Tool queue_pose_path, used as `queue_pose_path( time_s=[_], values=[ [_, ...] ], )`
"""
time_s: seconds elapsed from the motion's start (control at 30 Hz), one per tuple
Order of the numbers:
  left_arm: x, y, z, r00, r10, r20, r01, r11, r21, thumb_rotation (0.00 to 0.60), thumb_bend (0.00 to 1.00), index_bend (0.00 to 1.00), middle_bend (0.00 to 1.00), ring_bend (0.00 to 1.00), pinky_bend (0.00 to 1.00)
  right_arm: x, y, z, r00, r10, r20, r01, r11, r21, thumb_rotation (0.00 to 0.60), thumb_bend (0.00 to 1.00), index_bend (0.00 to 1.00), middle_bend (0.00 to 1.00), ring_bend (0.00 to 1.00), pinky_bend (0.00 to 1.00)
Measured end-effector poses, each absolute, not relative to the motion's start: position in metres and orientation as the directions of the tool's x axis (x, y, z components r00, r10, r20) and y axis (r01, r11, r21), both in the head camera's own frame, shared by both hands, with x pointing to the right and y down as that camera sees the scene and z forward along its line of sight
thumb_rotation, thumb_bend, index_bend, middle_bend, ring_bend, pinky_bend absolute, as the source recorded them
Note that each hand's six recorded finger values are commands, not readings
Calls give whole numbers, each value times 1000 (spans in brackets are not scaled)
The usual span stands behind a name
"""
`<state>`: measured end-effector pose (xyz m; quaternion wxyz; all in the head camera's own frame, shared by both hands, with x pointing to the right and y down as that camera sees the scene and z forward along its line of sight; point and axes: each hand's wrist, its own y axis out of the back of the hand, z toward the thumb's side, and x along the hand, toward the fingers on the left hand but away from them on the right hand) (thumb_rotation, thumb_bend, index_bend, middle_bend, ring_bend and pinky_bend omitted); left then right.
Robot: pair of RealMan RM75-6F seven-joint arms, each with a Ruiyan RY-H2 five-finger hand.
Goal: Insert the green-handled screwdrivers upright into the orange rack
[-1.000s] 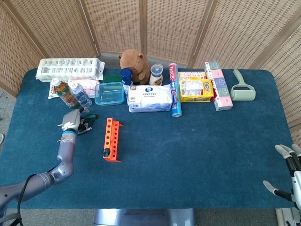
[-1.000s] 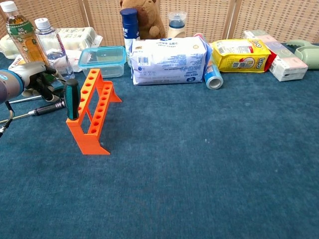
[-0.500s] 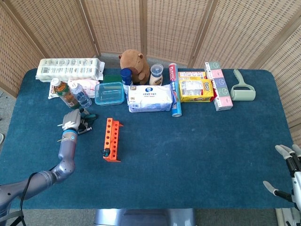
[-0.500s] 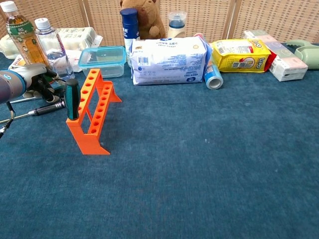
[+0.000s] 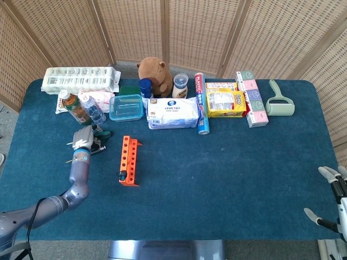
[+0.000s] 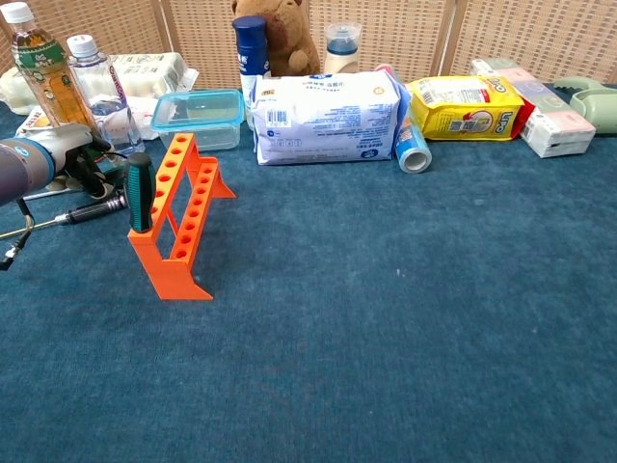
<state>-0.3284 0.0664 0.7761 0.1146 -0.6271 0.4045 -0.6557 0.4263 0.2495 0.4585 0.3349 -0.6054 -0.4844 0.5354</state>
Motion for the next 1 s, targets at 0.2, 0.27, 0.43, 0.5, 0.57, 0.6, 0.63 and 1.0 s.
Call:
queue_pose_path(
  time_s=[0.2, 0.27, 0.43, 0.5, 0.57, 0.6, 0.63, 1.0],
  values=[
    [-324, 67, 772, -177, -663, 727, -374, -638, -673, 600, 511, 499, 897, 871, 914, 426, 250, 457, -39, 946, -321, 230, -304, -925, 600, 0, 126, 165, 26, 0],
    [-323, 66, 767, -167, -669, 724, -381, -633, -674, 600, 512, 499, 897, 871, 914, 426, 250, 457, -38, 946, -322, 230, -305, -924, 600, 0, 126, 165, 26, 0],
    [-325, 63, 752, -146, -689, 710, -397, -616, -680, 600, 512, 500, 897, 871, 914, 424, 251, 458, -32, 945, -325, 232, -309, -922, 600, 0, 126, 165, 26, 0],
    [-327, 62, 745, -140, -697, 703, -404, -608, -683, 600, 512, 500, 897, 871, 914, 424, 251, 458, -32, 945, -326, 231, -310, -922, 600, 0, 126, 164, 26, 0],
    [-330, 61, 738, -133, -703, 698, -417, -599, -683, 600, 511, 500, 897, 871, 914, 424, 251, 459, -31, 944, -327, 230, -312, -922, 600, 0, 126, 164, 26, 0],
    [-330, 61, 735, -129, -706, 697, -424, -596, -682, 600, 511, 500, 897, 871, 914, 423, 251, 459, -31, 944, -327, 229, -312, -922, 600, 0, 126, 165, 27, 0],
    [-331, 60, 732, -124, -708, 695, -432, -592, -681, 600, 512, 501, 897, 871, 914, 423, 251, 459, -30, 944, -327, 228, -312, -922, 600, 0, 126, 165, 27, 0],
    [-329, 61, 688, -38, -750, 661, -482, -565, -669, 600, 512, 517, 897, 871, 914, 422, 252, 461, -28, 943, -332, 223, -318, -922, 600, 0, 126, 165, 26, 0]
  ],
)
